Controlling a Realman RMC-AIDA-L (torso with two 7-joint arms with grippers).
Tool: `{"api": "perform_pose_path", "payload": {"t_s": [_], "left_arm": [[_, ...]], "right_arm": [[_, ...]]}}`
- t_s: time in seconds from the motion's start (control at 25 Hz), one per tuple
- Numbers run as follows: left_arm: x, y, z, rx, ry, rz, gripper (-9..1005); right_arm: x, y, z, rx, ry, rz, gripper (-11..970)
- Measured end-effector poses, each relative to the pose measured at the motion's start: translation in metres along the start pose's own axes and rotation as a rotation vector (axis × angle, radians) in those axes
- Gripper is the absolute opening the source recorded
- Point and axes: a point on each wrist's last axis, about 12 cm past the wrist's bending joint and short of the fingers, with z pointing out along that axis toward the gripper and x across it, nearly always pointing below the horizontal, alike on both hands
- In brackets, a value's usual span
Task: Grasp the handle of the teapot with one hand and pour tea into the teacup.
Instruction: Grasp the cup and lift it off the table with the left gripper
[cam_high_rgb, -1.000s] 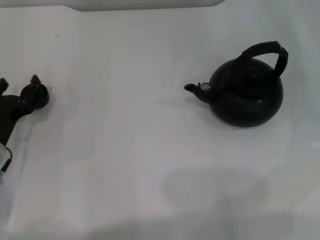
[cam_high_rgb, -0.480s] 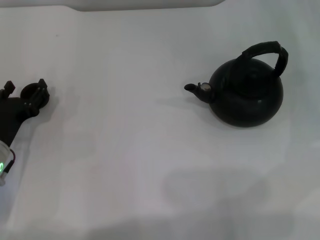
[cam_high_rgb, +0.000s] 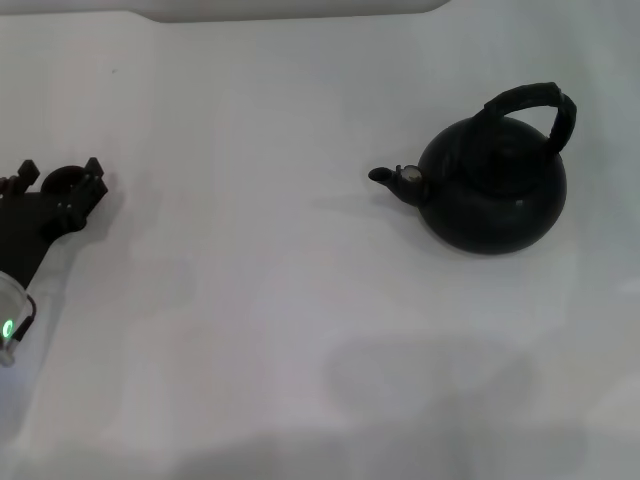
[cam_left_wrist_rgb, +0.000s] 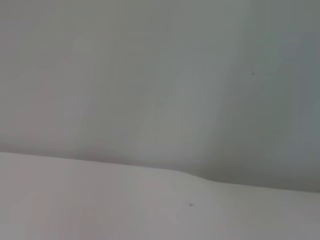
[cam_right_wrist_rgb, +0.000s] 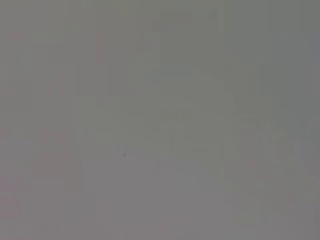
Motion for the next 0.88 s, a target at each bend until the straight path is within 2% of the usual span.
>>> {"api": "perform_pose_path", "payload": {"t_s": [0.88], "left_arm": [[0.0054,0.0004,-0.0002,0.006,0.05,0.017,776]], "right_arm": [[0.0,0.0018,0.0002,-0.005,-0.002,0.0,865]]}}
